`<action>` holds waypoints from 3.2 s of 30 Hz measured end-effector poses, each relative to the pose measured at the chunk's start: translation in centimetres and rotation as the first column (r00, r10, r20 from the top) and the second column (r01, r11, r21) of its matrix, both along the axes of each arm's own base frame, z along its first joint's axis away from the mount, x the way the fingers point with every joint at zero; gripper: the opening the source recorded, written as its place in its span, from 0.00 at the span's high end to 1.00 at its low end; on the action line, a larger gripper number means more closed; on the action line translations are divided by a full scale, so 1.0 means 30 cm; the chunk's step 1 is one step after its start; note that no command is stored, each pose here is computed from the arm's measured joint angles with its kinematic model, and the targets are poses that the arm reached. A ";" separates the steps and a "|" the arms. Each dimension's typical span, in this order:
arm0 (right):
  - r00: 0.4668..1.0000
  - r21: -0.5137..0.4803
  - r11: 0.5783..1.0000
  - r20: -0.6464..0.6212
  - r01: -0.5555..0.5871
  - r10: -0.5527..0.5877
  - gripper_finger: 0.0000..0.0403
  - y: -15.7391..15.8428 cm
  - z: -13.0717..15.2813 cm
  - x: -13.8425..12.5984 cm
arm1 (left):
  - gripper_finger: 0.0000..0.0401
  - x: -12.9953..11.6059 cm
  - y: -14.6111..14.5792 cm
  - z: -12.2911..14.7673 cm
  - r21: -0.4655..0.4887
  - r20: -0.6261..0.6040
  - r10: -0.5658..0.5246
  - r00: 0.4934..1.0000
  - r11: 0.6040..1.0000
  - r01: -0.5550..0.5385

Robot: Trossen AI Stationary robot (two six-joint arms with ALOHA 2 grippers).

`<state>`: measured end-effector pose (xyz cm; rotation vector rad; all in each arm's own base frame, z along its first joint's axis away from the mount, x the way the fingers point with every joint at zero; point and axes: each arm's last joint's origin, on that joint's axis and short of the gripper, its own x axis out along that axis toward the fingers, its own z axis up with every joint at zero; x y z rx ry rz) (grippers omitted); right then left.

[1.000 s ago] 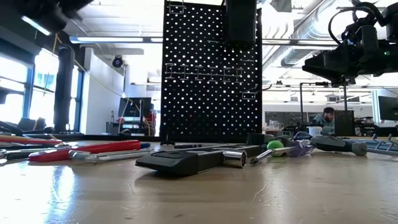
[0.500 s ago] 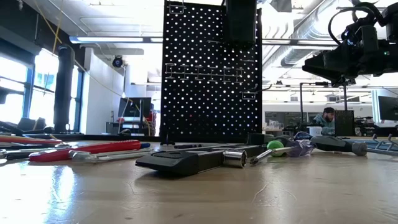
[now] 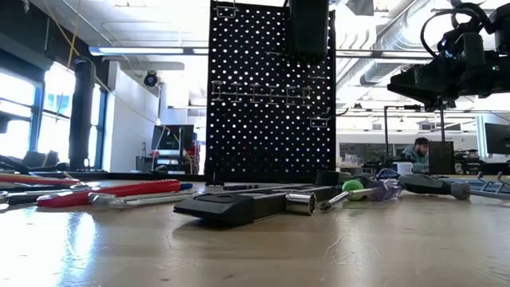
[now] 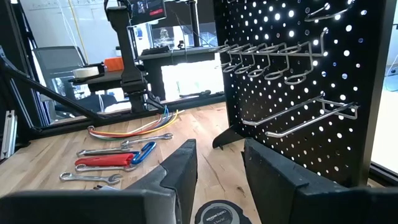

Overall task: Hang tools onto peg board
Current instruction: Put the red cutter blade into the black bin on the peg board

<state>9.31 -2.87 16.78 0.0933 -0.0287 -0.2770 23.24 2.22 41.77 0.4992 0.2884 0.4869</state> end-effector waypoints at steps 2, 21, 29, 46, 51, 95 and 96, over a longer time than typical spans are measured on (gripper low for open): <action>1.000 0.000 1.000 0.000 0.000 0.000 0.68 0.000 0.000 0.000 | 0.38 -0.011 0.010 -0.041 -0.081 -0.090 0.026 0.996 0.996 -0.033; 1.000 0.000 1.000 0.000 0.000 0.000 0.68 0.000 0.000 0.000 | 0.38 -0.047 0.002 -0.561 -0.545 -0.449 -0.099 0.888 0.818 -0.184; 1.000 0.000 1.000 0.000 0.000 0.000 0.68 0.000 0.000 0.000 | 0.38 -0.059 -0.042 -0.699 -0.673 -0.373 -0.138 0.918 0.721 -0.165; 1.000 0.000 1.000 0.000 0.000 0.000 0.68 0.000 0.000 0.000 | 0.38 -0.048 -0.255 -0.803 -0.787 -0.247 -0.134 0.960 0.606 -0.118; 1.000 0.000 1.000 0.000 0.000 0.000 0.68 0.000 0.000 0.000 | 0.38 -0.018 -0.317 -0.829 -0.762 -0.281 -0.103 0.954 0.629 -0.156; 1.000 0.000 1.000 0.000 0.000 0.000 0.68 0.000 0.000 0.000 | 0.70 0.147 -0.363 -0.953 -0.574 -0.620 0.011 0.785 0.675 -0.464; 1.000 0.000 1.000 0.000 0.000 0.000 0.68 0.000 0.000 0.000 | 0.70 0.145 -0.362 -0.940 -0.576 -0.612 0.008 0.791 0.681 -0.453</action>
